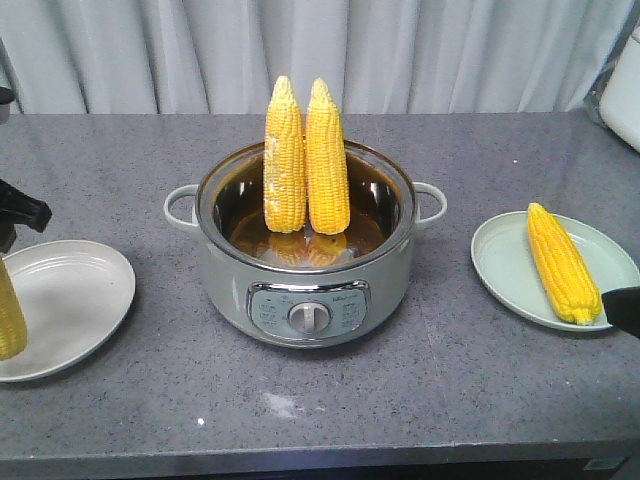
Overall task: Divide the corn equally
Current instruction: 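Lift the cob with the left gripper and carry it over the cream plate, then lower the cob onto the cream plate and open the left gripper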
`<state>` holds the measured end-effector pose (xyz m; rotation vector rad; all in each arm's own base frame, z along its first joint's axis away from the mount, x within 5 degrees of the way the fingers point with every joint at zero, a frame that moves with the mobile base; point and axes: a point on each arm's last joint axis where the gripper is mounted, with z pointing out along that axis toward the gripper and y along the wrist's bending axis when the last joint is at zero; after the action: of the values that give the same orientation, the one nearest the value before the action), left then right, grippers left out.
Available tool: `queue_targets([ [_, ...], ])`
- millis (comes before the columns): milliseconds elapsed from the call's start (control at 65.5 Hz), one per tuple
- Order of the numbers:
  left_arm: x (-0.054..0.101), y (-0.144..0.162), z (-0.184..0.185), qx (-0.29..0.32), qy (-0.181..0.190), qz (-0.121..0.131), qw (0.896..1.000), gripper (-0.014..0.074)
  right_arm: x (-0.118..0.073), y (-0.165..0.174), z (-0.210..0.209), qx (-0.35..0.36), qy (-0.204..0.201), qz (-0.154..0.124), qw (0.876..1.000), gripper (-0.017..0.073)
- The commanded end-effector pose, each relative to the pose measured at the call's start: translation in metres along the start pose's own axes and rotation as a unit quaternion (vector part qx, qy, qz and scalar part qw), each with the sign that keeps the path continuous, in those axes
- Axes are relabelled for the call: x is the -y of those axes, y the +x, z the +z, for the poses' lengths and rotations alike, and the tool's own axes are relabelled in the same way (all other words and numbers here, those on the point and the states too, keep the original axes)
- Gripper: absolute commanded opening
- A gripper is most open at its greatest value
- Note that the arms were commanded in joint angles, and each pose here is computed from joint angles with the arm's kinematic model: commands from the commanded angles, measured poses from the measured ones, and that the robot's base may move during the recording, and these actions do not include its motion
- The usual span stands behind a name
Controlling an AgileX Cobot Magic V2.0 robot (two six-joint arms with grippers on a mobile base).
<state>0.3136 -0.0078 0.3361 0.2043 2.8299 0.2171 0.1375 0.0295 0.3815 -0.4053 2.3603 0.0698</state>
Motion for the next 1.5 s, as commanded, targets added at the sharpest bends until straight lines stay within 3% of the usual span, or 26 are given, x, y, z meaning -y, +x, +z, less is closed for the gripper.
queue_targets([
  [0, -0.001, -0.004, -0.003, 0.008, -0.001, -0.007, 1.0, 0.0246, 0.001, -0.009, -0.007, 0.039, 0.007, -0.004, 0.999, 0.0577],
  [153, 0.001, -0.013, 0.014, 0.008, 0.0, -0.005, 1.0, 0.0267, 0.001, -0.009, -0.007, 0.039, 0.007, -0.004, 0.999, 0.0577],
  [412, 0.003, -0.026, 0.025, 0.045, 0.006, -0.005, 0.999, 0.0461, 0.001, -0.009, -0.007, 0.039, 0.007, -0.004, 0.999, 0.0577],
  [534, 0.004, -0.029, 0.029, 0.048, 0.011, -0.006, 0.999, 0.0503, 0.001, -0.009, -0.007, 0.039, 0.007, -0.004, 0.999, 0.0577],
  [1252, 0.007, -0.042, 0.051, 0.069, 0.013, -0.002, 0.998, 0.0507, 0.001, -0.009, -0.007, 0.039, 0.007, -0.004, 0.999, 0.0577],
  [1344, 0.008, -0.045, 0.049, 0.086, 0.015, 0.0, 0.996, 0.0507, 0.001, -0.009, -0.007, 0.039, 0.007, -0.004, 0.999, 0.0577],
  [1481, 0.01, -0.046, 0.029, 0.134, 0.041, -0.019, 0.99, 0.0507, 0.001, -0.009, -0.007, 0.039, 0.007, -0.004, 0.999, 0.0577],
])
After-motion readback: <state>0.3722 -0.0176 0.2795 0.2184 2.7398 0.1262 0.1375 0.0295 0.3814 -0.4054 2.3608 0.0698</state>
